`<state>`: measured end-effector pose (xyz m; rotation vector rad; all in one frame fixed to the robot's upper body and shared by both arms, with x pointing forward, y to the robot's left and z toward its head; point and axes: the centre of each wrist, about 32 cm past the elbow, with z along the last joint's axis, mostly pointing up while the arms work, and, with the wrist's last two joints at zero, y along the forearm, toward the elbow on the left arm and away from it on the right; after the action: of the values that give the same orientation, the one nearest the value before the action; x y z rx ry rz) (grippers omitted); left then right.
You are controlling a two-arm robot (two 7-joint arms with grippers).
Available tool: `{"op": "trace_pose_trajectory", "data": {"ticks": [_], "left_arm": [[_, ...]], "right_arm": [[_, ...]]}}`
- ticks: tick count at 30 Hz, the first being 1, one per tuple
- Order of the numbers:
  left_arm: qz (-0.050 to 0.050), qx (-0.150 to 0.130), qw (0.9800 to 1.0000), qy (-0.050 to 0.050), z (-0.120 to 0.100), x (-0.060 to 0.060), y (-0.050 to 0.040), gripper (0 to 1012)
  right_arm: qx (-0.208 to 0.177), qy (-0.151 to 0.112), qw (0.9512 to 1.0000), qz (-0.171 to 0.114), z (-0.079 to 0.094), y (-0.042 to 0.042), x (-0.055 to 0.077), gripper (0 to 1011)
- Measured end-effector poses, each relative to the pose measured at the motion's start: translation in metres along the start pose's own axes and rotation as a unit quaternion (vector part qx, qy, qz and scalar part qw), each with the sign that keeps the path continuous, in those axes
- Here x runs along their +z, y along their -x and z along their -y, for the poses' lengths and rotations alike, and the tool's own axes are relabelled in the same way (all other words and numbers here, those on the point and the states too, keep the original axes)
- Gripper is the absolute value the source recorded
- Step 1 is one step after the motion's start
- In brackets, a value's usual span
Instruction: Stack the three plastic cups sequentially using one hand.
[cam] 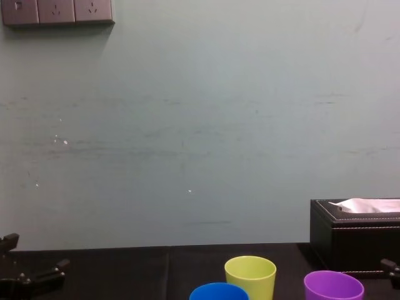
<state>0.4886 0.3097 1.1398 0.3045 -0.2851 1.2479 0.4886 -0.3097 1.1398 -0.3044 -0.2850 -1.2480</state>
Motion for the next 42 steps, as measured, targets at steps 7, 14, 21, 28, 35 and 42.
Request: {"op": "trace_pose_trajectory", "data": {"ticks": [7, 14, 21, 28, 35, 42], "left_arm": [[0.0, 0.0, 1.0, 0.0, 0.0, 0.0, 0.0, 1000], [0.0, 0.0, 1.0, 0.0, 0.0, 0.0, 0.0, 1000], [0.0, 0.0, 1.0, 0.0, 0.0, 0.0, 0.0, 1000], [0.0, 0.0, 1.0, 0.0, 0.0, 0.0, 0.0, 1000], [0.0, 0.0, 1.0, 0.0, 0.0, 0.0, 0.0, 1000], [0.0, 0.0, 1.0, 0.0, 0.0, 0.0, 0.0, 1000]], "right_arm": [[0.0, 0.0, 1.0, 0.0, 0.0, 0.0, 0.0, 1003], [-0.01, -0.005, 0.9999, -0.01, 0.002, 0.002, 0.004, 1003], [-0.011, 0.006, 0.9994, -0.032, 0.007, 0.0008, 0.011, 1003], [0.023, 0.037, 0.9964, -0.072, 0.023, -0.005, 0.027, 1003], [0.087, 0.078, 0.9866, -0.114, 0.04, -0.0005, 0.041, 1003], [0.13, 0.107, 0.9778, -0.124, 0.047, 0.0115, 0.051, 1003]]}}
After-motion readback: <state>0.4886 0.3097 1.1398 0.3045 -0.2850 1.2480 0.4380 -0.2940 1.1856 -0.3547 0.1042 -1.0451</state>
